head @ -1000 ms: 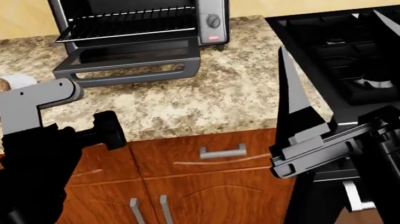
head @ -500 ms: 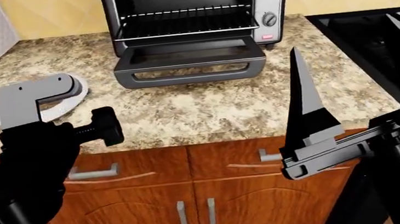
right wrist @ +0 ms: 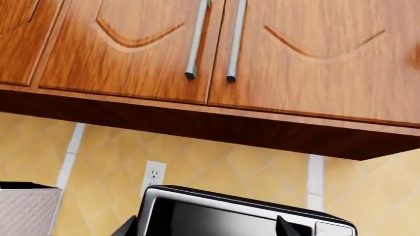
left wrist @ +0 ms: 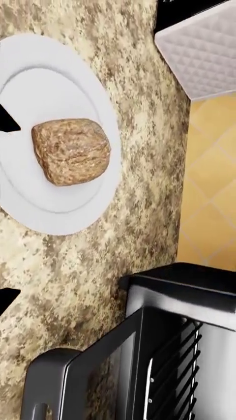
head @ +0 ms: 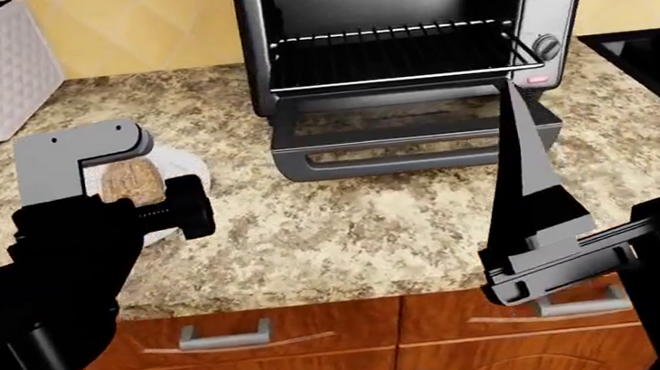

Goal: Place the bread on the rack of the toaster oven.

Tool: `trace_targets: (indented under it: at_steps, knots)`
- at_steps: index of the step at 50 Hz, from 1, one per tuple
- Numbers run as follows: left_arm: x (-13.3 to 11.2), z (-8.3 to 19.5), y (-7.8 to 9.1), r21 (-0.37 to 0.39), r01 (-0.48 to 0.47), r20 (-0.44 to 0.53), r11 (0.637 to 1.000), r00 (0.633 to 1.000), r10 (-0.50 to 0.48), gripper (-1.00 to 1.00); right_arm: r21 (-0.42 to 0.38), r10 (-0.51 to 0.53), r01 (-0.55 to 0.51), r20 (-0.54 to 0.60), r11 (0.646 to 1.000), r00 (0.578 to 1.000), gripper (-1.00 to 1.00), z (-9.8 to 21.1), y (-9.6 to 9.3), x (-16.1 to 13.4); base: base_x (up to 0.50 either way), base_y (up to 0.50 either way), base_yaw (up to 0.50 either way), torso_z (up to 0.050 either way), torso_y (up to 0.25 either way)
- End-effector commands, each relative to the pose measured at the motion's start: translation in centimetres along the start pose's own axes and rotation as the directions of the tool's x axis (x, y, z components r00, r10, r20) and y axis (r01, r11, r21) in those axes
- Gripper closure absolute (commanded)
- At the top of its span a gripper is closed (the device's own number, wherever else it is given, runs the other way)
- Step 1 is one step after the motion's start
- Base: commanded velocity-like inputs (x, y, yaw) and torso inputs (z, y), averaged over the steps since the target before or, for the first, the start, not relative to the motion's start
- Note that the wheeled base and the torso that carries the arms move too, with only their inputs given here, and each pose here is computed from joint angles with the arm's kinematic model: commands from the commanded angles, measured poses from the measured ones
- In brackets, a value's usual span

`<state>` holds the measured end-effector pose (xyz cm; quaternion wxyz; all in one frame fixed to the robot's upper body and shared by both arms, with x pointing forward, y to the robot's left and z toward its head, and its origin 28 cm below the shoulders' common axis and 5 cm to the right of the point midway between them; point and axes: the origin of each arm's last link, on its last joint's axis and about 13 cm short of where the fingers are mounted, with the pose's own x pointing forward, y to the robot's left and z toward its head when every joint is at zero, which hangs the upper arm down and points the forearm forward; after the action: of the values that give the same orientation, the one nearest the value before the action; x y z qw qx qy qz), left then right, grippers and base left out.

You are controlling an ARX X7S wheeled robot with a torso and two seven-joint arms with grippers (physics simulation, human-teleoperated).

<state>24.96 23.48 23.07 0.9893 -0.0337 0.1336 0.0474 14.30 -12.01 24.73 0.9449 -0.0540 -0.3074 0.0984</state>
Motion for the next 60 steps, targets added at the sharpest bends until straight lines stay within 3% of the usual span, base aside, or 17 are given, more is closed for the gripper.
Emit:
trace_targets:
  at_steps: [1,15,19,33,45,60]
  knots:
    - [0.1,-0.2,-0.4,0.019,0.014,-0.004,1.0,1.0,-0.014,-1.0,-0.001,-0.009,0.009,-0.002,1.0,1.0,-1.0,-0.1,-0.1,-0.3,0.5,0.0,0.0,0.0,0.0]
    - [0.0,-0.3,-0.4,0.018,0.017,-0.009,1.0,1.0,-0.017,-1.0,0.005,-0.011,0.011,-0.003,1.0,1.0,-1.0,-0.3,-0.1,-0.3,0.5,-0.06,0.0,0.0,0.001]
    - [-0.1,-0.3,-0.4,0.013,0.015,-0.009,1.0,1.0,-0.015,-1.0,0.027,-0.002,0.001,0.042,1.0,0.999,-1.0,0.1,0.0,-0.4,0.48,-0.03,0.0,0.0,0.0]
    - [-0.1,-0.1,-0.5,0.009,0.02,-0.009,1.0,1.0,-0.02,-1.0,0.044,0.003,-0.005,0.06,0.999,0.998,-1.0,0.3,0.1,-0.5,0.0,0.0,0.0,0.0,0.001]
    - [0.8,0.4,-0.7,-0.007,0.033,-0.054,0.999,0.998,-0.033,-1.0,0.076,0.024,-0.036,0.148,0.996,0.989,-1.0,1.0,0.1,-1.2,0.0,0.0,0.0,0.0,0.0]
    - [2.2,4.2,-0.6,-0.034,-0.004,-0.034,0.999,0.999,0.003,-1.0,0.092,0.01,-0.023,0.142,0.995,0.99,-1.0,0.5,-0.2,-1.2,0.0,0.0,0.0,0.0,0.0]
